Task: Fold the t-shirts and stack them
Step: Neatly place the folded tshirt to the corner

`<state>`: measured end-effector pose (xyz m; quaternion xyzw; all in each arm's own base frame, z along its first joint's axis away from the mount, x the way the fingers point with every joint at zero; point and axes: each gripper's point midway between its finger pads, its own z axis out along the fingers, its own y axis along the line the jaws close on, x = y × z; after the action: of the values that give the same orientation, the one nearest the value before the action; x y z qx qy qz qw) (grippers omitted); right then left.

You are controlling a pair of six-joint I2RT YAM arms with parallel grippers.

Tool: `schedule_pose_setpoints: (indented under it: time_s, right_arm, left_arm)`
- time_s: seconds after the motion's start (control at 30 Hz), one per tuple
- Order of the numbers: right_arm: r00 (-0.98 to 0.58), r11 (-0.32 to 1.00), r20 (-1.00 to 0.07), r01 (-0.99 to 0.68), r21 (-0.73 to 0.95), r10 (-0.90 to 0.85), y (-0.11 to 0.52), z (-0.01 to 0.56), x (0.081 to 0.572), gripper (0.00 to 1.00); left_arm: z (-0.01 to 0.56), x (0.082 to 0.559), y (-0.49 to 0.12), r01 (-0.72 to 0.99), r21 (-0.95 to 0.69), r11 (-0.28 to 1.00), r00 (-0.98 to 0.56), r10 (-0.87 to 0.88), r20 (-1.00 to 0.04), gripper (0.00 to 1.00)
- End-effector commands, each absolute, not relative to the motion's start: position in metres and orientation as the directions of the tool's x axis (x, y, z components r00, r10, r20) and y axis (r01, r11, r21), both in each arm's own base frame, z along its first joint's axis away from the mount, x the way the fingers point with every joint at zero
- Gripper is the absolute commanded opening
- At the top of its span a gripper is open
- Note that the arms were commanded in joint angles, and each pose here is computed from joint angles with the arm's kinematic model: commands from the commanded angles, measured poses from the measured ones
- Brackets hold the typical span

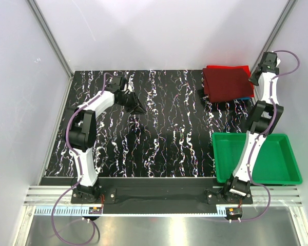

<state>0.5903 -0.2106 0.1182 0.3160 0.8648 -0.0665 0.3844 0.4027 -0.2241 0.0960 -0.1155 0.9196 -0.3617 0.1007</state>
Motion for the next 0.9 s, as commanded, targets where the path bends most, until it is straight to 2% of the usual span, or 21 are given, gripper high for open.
schedule_pose_setpoints:
  time_s: [0.0, 0.17, 0.33, 0.4, 0.53, 0.67, 0.7, 0.73, 0.77, 0.8, 0.83, 0.87]
  right_arm:
    - [-0.482, 0.791, -0.731, 0.598, 0.128, 0.483, -0.211, 0.14, 0.592, 0.02]
    - [-0.488, 0.759, -0.702, 0.641, 0.114, 0.519, -0.209, 0.147, 0.573, 0.02]
    - [-0.446, 0.715, -0.713, 0.69, 0.111, 0.541, -0.21, 0.185, 0.549, 0.03]
    - [-0.46, 0.71, -0.684, 0.694, 0.121, 0.566, -0.199, 0.191, 0.537, 0.04]
    - [-0.474, 0.742, -0.668, 0.646, 0.179, 0.574, -0.162, 0.235, 0.515, 0.08]
    - [-0.515, 0.786, -0.628, 0.551, 0.279, 0.584, -0.095, 0.264, 0.492, 0.21]
    - [-0.527, 0.802, -0.626, 0.513, 0.306, 0.575, -0.079, 0.271, 0.488, 0.32]
    - [-0.518, 0.822, -0.65, 0.461, 0.335, 0.556, -0.056, 0.296, 0.478, 0.37]
    - [-0.531, 0.816, -0.628, 0.458, 0.352, 0.569, -0.045, 0.292, 0.47, 0.41]
    - [-0.516, 0.819, -0.639, 0.412, 0.399, 0.57, -0.03, 0.315, 0.457, 0.54]
    - [-0.532, 0.823, -0.629, 0.341, 0.454, 0.567, -0.009, 0.324, 0.453, 0.62]
    - [-0.564, 0.822, -0.603, 0.317, 0.473, 0.564, 0.01, 0.318, 0.444, 0.77]
  left_arm:
    - [0.141, 0.415, -0.225, -0.073, -0.719, 0.691, -0.935, -0.299, -0.192, 0.25]
    - [0.161, 0.41, -0.223, -0.041, -0.721, 0.691, -0.93, -0.29, -0.226, 0.26]
    - [0.169, 0.397, -0.221, -0.014, -0.73, 0.683, -0.927, -0.283, -0.246, 0.26]
    - [0.178, 0.391, -0.22, -0.001, -0.736, 0.677, -0.924, -0.283, -0.259, 0.26]
    - [0.211, 0.389, -0.215, 0.073, -0.73, 0.679, -0.888, -0.289, -0.357, 0.27]
    - [0.246, 0.381, -0.209, 0.141, -0.721, 0.678, -0.84, -0.303, -0.45, 0.27]
    - [0.252, 0.379, -0.207, 0.149, -0.722, 0.676, -0.83, -0.312, -0.463, 0.27]
    - [0.267, 0.371, -0.205, 0.171, -0.723, 0.669, -0.811, -0.322, -0.489, 0.27]
    - [0.273, 0.369, -0.203, 0.172, -0.719, 0.673, -0.797, -0.334, -0.503, 0.27]
    - [0.282, 0.365, -0.201, 0.18, -0.72, 0.67, -0.783, -0.345, -0.517, 0.28]
    - [0.299, 0.357, -0.198, 0.211, -0.717, 0.664, -0.756, -0.354, -0.55, 0.28]
    - [0.307, 0.353, -0.195, 0.22, -0.709, 0.67, -0.738, -0.361, -0.57, 0.29]
